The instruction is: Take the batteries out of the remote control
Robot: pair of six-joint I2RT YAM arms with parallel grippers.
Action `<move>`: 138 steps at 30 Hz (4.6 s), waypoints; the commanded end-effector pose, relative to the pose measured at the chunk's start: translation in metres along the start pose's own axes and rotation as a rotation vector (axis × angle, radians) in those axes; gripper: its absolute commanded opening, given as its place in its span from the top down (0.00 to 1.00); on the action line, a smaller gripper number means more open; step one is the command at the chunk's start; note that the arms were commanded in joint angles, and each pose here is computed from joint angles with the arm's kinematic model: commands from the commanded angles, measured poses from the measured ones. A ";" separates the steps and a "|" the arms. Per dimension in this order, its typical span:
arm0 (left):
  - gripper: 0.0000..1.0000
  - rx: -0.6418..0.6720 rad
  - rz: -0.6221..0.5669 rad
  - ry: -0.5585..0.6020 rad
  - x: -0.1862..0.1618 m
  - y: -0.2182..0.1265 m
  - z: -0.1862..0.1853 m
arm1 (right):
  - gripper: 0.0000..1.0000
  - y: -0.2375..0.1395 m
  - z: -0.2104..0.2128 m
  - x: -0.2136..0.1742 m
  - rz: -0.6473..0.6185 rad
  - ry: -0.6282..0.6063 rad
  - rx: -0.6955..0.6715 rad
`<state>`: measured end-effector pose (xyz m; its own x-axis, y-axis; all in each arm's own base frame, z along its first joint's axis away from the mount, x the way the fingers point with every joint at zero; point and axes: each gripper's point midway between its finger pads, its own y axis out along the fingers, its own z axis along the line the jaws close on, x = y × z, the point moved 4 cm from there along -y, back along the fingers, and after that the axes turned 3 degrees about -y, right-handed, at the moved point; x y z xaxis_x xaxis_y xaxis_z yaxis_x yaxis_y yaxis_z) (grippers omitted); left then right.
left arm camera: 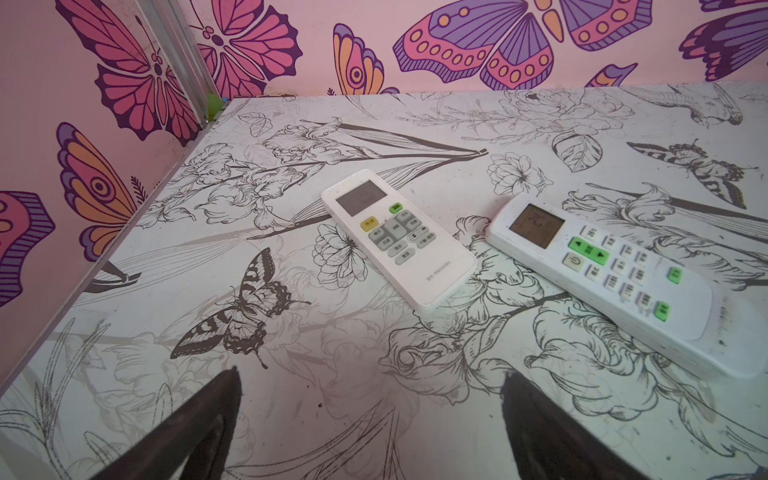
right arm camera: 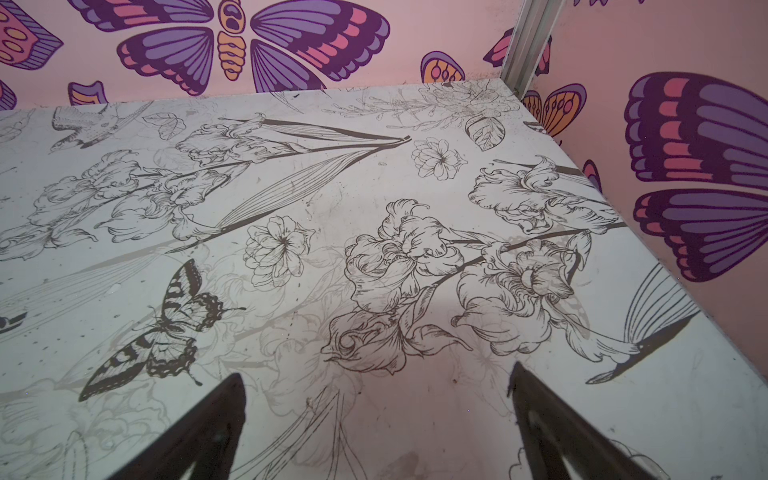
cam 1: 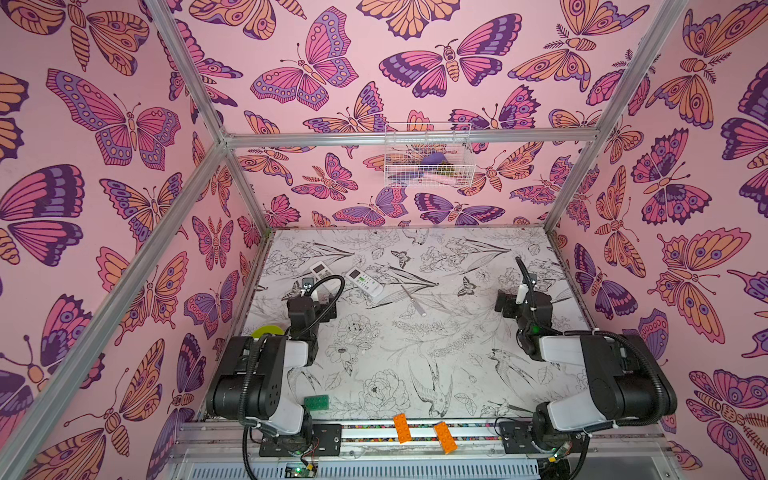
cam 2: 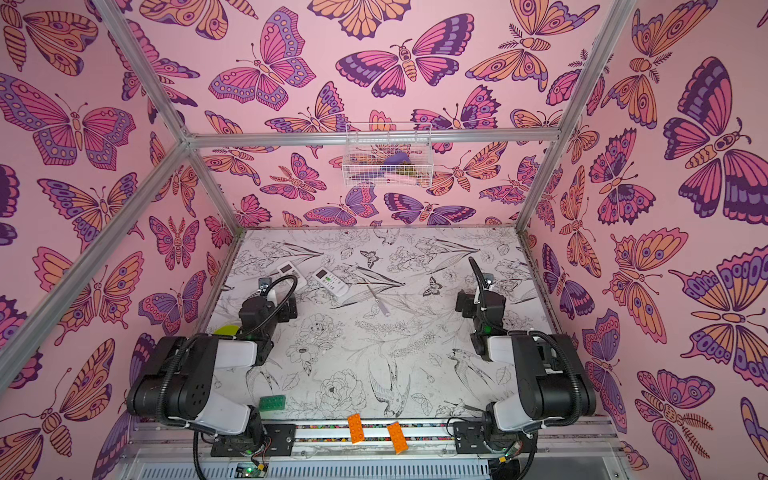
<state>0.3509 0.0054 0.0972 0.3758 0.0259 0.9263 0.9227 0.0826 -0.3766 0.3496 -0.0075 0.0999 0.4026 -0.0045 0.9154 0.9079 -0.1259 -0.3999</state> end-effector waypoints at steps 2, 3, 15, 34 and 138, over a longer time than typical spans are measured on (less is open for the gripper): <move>0.01 0.001 -0.024 -0.010 0.006 0.002 0.001 | 0.01 0.003 0.002 0.011 -0.036 -0.018 0.023; 0.01 0.000 -0.023 -0.010 0.006 0.002 0.001 | 0.01 0.002 0.003 0.011 -0.038 -0.022 0.029; 0.01 -0.065 -0.036 0.025 0.021 -0.002 -0.009 | 0.01 0.000 -0.003 0.017 -0.069 0.003 -0.002; 0.01 -0.165 0.301 -0.059 0.123 -0.090 -0.020 | 0.01 -0.040 0.094 0.113 0.079 -0.027 0.296; 0.01 -1.170 -0.673 1.254 0.196 -0.219 -0.140 | 0.64 -0.190 0.255 0.125 0.280 -0.170 1.465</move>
<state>0.2360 -0.1392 0.3655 -0.5747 -0.4970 0.6502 0.3639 -0.8668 -0.3410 0.2779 0.2652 0.2785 0.4975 0.2293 0.8366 0.2159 0.9014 -0.3754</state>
